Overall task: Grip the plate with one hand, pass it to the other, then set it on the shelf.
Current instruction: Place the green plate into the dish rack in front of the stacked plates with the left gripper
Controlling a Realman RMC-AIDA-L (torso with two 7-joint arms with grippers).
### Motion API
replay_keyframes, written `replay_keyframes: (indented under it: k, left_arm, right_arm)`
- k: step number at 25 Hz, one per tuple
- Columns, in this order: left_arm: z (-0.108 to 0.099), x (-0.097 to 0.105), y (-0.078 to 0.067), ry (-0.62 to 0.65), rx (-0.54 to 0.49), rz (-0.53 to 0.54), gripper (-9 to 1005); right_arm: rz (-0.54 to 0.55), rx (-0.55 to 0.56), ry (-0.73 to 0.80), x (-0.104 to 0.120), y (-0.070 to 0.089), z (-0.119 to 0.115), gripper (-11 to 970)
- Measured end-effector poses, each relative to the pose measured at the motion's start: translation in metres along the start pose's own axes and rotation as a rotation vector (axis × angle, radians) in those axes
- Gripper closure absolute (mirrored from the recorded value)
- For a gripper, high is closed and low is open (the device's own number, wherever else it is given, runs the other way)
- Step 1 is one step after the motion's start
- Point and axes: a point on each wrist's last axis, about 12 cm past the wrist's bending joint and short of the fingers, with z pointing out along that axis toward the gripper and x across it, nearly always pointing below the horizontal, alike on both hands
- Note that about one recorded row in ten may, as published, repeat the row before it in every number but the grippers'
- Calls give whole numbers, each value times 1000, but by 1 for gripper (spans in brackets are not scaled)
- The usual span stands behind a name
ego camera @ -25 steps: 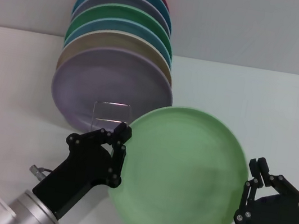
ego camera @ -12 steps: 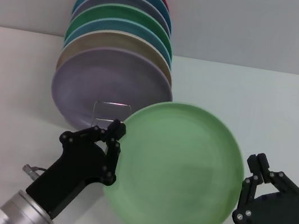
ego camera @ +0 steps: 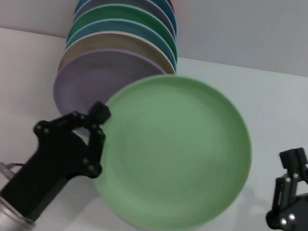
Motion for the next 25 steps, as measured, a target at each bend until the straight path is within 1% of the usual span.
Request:
replay_keyframes:
  k: [1, 4, 5, 6, 9, 10, 12, 13, 14, 15, 16, 18, 22, 25]
  left_arm:
    - [0, 0, 0, 0, 0, 0, 958]
    - [-1, -6, 6, -51, -25, 14, 959]
    - [-2, -9, 12, -80, -48, 31, 959]
    - [-2, -9, 12, -80, -48, 31, 959]
    - [-2, -12, 20, -110, -74, 56, 959]
    - [-2, -13, 26, -125, -91, 78, 959]
    - [-1, -14, 28, -129, -99, 89, 959]
    - [-1, -14, 31, -134, -107, 102, 959]
    - [0, -15, 33, -138, -112, 115, 959]
    - [0, -16, 38, -154, -109, 148, 959]
    - [0, -16, 38, -154, -109, 148, 959]
    - [0, -18, 40, -174, -101, 177, 960]
    - [1, -23, 43, -216, -92, 280, 960]
    - [3, -23, 43, -226, -77, 389, 960]
  right_arm:
    - [0, 0, 0, 0, 0, 0, 919]
    - [43, -13, -31, -3, -12, -5, 919]
    - [57, -18, -44, -4, -16, -6, 919]
    - [66, -22, -54, -5, -19, -8, 919]
    - [97, -30, -92, -11, -29, -13, 920]
    - [107, -32, -111, -14, -35, -17, 920]
    - [110, -33, -117, -15, -38, -19, 920]
    - [111, -38, -117, -16, -46, -22, 920]
    - [111, -38, -117, -16, -46, -22, 920]
    - [115, -35, -103, -16, -54, -25, 920]
    - [115, -35, -103, -16, -54, -25, 920]
    - [122, -28, -78, -15, -63, -26, 920]
    - [112, -2, -31, -11, -74, -28, 920]
    - [86, 23, 6, -9, -81, -30, 919]
